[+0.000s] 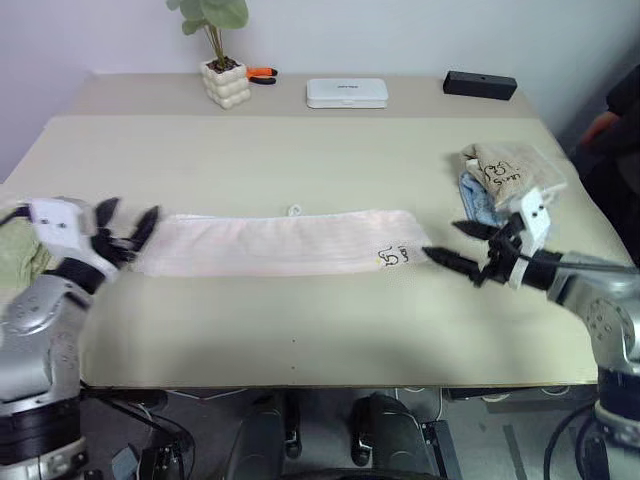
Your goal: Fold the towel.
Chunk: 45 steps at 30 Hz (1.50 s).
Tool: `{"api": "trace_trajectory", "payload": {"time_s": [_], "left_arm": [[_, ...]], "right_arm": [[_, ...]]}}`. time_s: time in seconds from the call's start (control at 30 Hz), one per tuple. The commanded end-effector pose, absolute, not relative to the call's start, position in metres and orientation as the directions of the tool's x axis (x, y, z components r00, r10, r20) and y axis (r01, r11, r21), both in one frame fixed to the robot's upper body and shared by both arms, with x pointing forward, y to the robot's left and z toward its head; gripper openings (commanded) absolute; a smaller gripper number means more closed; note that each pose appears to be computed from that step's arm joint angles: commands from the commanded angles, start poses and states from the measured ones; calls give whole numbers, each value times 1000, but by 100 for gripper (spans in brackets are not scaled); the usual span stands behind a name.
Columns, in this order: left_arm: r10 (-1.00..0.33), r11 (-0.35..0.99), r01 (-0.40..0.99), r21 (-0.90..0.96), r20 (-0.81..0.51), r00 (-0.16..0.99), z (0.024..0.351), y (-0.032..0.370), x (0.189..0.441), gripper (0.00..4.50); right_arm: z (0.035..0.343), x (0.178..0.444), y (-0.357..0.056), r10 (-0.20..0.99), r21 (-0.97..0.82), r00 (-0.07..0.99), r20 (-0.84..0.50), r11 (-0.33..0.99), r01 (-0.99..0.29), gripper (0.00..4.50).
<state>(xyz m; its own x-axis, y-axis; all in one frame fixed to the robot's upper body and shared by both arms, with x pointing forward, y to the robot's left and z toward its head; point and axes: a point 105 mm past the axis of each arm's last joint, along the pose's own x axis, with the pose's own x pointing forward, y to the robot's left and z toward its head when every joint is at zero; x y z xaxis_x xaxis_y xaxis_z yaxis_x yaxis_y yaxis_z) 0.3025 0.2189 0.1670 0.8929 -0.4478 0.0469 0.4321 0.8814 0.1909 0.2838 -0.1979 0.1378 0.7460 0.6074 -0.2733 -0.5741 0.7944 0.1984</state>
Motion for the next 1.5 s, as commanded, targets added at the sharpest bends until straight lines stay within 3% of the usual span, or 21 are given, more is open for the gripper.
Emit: {"api": "trace_trajectory", "payload": {"time_s": [0.03, 0.3, 0.57, 0.67, 0.9, 1.13, 1.23, 1.37, 1.5], "left_arm": [[-656, 743, 642, 191, 16, 754, 161, 165, 282, 342], [-788, 606, 784, 139, -36, 615, 153, 134, 264, 342], [-817, 568, 816, 109, -39, 575, 149, 119, 251, 342], [-823, 561, 822, 101, -39, 567, 149, 116, 247, 342], [-817, 568, 817, 96, -55, 574, 144, 116, 243, 342], [-814, 572, 815, 92, -59, 578, 141, 115, 246, 342], [-810, 578, 811, 95, -61, 584, 139, 115, 250, 342], [-807, 580, 808, 102, -62, 587, 137, 115, 253, 342], [-792, 598, 794, 111, -68, 606, 137, 121, 254, 342]], "right_arm": [[128, 272, -200, 521, 280, 799, -301, 849, -448, 445], [115, 281, -192, 428, 494, 849, -309, 835, -242, 445], [104, 322, -175, 352, 661, 876, -329, 749, -52, 445], [101, 332, -175, 327, 684, 882, -341, 729, -6, 362], [112, 336, -178, 314, 695, 900, -303, 718, -17, 2], [140, 331, -203, 264, 632, 940, -214, 771, -72, 2], [162, 319, -232, 238, 500, 953, -190, 858, -115, 2], [193, 317, -201, 393, 200, 905, -163, 911, -360, 2], [192, 311, -160, 535, -32, 818, -211, 832, -553, 2]]}}
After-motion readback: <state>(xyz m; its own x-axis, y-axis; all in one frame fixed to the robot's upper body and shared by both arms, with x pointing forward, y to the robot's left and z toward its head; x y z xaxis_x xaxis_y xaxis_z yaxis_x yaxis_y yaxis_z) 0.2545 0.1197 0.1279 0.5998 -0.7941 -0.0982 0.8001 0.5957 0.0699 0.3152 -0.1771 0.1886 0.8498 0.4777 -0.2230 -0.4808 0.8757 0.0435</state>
